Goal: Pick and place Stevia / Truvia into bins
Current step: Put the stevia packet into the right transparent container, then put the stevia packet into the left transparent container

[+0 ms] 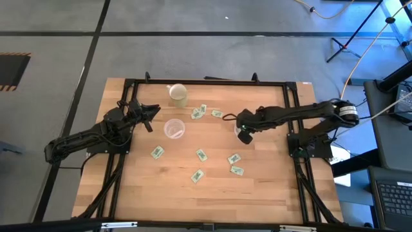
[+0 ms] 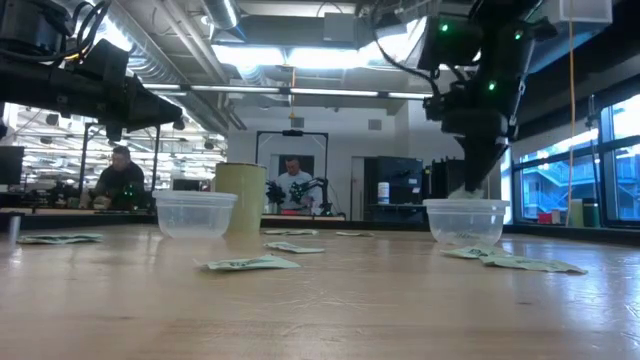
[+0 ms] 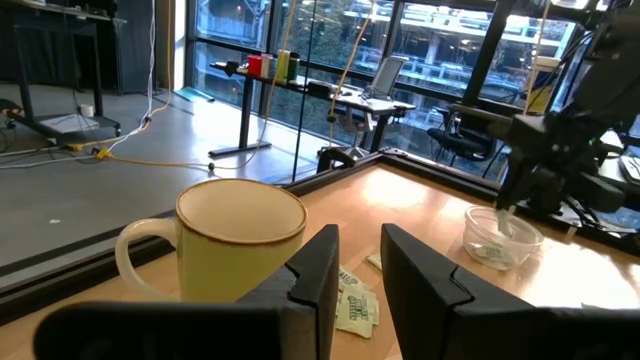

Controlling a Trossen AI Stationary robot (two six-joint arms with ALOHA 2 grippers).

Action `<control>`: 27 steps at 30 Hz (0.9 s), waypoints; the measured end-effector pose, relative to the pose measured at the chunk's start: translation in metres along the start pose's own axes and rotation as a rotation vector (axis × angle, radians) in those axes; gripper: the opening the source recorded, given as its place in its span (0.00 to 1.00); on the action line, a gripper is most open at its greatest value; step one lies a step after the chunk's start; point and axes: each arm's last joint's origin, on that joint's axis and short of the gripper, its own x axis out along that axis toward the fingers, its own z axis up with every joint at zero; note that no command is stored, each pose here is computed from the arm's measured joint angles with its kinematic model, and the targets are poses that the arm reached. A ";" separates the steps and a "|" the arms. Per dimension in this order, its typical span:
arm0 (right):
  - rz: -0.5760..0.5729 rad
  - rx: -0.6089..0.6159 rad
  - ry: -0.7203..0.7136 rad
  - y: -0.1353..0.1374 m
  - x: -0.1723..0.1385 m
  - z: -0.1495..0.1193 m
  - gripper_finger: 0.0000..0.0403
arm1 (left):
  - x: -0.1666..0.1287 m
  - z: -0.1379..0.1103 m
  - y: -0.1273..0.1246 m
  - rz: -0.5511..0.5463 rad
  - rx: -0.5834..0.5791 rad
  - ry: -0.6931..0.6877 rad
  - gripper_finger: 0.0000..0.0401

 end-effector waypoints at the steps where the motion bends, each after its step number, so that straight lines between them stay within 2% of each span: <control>1: -0.004 -0.002 0.008 0.001 0.002 0.000 0.01 | 0.000 0.000 0.000 0.000 0.000 -0.001 0.18; 15: -0.002 -0.024 0.039 0.005 0.012 0.000 0.03 | 0.000 0.000 0.000 0.000 0.000 0.000 0.18; 23: -0.001 -0.032 0.039 0.005 0.010 0.002 0.27 | 0.000 0.000 0.000 0.000 0.000 0.000 0.18; 27: 0.008 -0.051 0.024 0.005 -0.005 0.010 0.35 | 0.000 0.000 0.000 0.000 0.000 0.000 0.18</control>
